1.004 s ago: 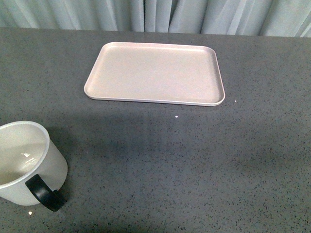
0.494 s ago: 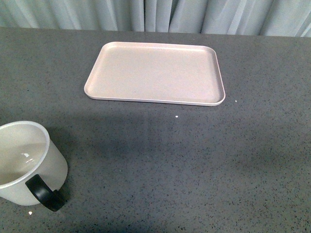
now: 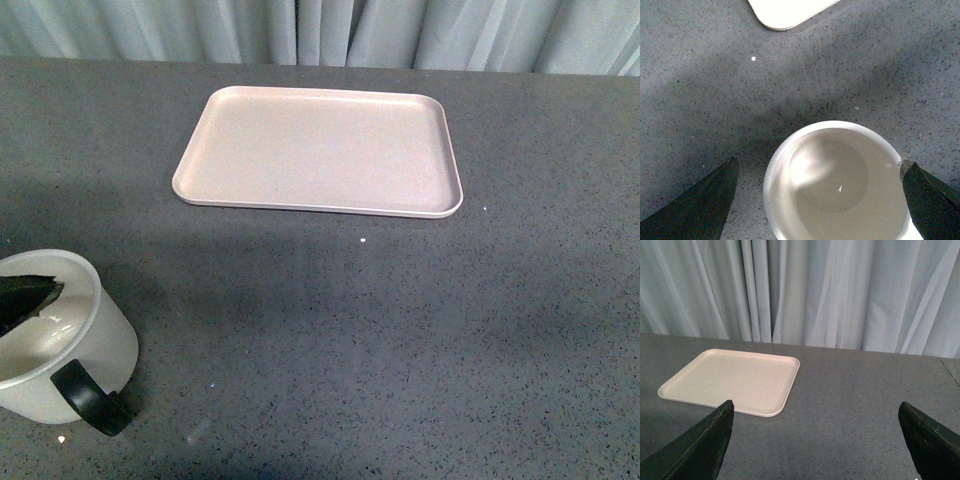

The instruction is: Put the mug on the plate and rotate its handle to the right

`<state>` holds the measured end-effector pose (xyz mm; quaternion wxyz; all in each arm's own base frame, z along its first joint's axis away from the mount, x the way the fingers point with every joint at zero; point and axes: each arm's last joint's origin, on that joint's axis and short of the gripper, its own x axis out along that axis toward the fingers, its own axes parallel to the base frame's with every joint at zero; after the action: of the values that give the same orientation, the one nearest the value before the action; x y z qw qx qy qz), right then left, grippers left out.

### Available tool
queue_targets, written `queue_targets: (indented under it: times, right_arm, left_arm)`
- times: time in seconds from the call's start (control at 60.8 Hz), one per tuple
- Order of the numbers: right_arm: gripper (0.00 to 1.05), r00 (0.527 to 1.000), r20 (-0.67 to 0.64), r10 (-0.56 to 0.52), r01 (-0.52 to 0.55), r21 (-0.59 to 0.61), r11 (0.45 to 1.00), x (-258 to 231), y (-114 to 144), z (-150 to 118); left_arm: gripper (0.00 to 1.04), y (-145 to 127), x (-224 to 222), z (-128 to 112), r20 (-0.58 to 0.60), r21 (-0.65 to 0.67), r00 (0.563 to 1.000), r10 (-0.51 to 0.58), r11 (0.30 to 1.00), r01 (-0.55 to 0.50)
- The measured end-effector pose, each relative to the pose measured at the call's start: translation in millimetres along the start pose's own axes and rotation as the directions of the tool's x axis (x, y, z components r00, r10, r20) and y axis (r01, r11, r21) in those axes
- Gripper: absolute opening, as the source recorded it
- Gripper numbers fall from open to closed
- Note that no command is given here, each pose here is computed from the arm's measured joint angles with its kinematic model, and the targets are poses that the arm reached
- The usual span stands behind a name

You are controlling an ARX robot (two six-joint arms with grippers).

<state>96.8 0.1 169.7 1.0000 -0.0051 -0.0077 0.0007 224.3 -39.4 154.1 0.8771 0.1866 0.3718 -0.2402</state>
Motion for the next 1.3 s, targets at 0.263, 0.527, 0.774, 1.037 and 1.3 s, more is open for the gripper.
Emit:
queue_targets:
  times: [0.263, 0.527, 0.774, 1.037, 1.3]
  right_arm:
    - [0.96, 1.0, 0.0, 0.0, 0.0, 0.0, 1.0, 0.0, 0.0, 0.0]
    - [0.96, 1.0, 0.0, 0.0, 0.0, 0.0, 1.0, 0.0, 0.0, 0.0]
    - [0.96, 1.0, 0.0, 0.0, 0.0, 0.0, 1.0, 0.0, 0.0, 0.0]
    - [0.96, 1.0, 0.0, 0.0, 0.0, 0.0, 1.0, 0.0, 0.0, 0.0]
    - [0.96, 1.0, 0.0, 0.0, 0.0, 0.0, 1.0, 0.0, 0.0, 0.0]
  left_arm:
    - [0.95, 21.1, 16.2, -5.5, -0.062, -0.044, 0.998, 0.019, 0.999, -0.022]
    - [0.95, 24.7, 32.4, -12.1, -0.123, -0.051, 0.992, -0.009, 0.999, 0.003]
    - [0.64, 24.7, 40.4, -7.4, -0.151, -0.043, 0.989, -0.011, 0.999, 0.004]
    - [0.21, 20.8, 35.3, -3.2, -0.178, -0.085, 0.983, -0.047, 0.996, 0.032]
    - [0.02, 24.4, 20.5, 26.5, -0.135, -0.11, 0.99, -0.045, 0.994, 0.03]
